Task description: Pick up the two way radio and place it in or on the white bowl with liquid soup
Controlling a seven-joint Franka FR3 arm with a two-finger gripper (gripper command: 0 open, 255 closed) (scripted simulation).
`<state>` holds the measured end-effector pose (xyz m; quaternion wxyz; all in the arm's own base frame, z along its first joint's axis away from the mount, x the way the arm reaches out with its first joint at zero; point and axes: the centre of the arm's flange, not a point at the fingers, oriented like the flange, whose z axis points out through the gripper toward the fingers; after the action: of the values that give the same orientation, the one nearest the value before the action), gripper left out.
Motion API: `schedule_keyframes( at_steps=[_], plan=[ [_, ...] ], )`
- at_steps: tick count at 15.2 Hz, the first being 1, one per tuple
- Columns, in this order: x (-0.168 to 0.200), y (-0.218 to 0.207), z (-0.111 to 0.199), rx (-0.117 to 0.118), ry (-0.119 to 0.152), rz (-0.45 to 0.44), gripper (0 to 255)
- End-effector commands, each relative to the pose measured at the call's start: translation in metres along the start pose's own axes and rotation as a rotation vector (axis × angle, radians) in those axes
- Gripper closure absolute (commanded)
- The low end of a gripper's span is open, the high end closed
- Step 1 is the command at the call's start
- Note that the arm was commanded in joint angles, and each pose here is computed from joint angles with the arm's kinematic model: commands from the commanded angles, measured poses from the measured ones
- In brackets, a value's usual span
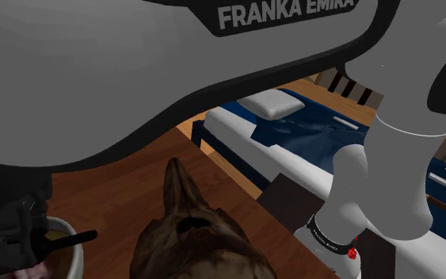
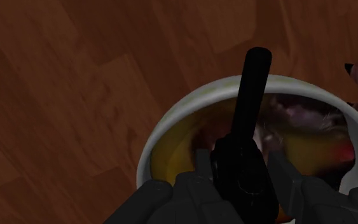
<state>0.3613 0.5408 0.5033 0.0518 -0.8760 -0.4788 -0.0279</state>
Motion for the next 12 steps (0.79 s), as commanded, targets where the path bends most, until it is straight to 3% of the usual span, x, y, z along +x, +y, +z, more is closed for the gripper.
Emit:
schedule_keyframes(
  at_steps=[1,6,10,12],
  plan=[
    [0.000,-0.001,0.005,0.003,-0.009,-0.002,0],
    [0.000,-0.002,0.005,0.003,-0.009,-0.002,0],
    [0.000,-0.002,-0.045,0.003,-0.009,-0.002,0],
    [0.000,-0.002,-0.045,0.003,-0.009,-0.002,0]
  ],
)
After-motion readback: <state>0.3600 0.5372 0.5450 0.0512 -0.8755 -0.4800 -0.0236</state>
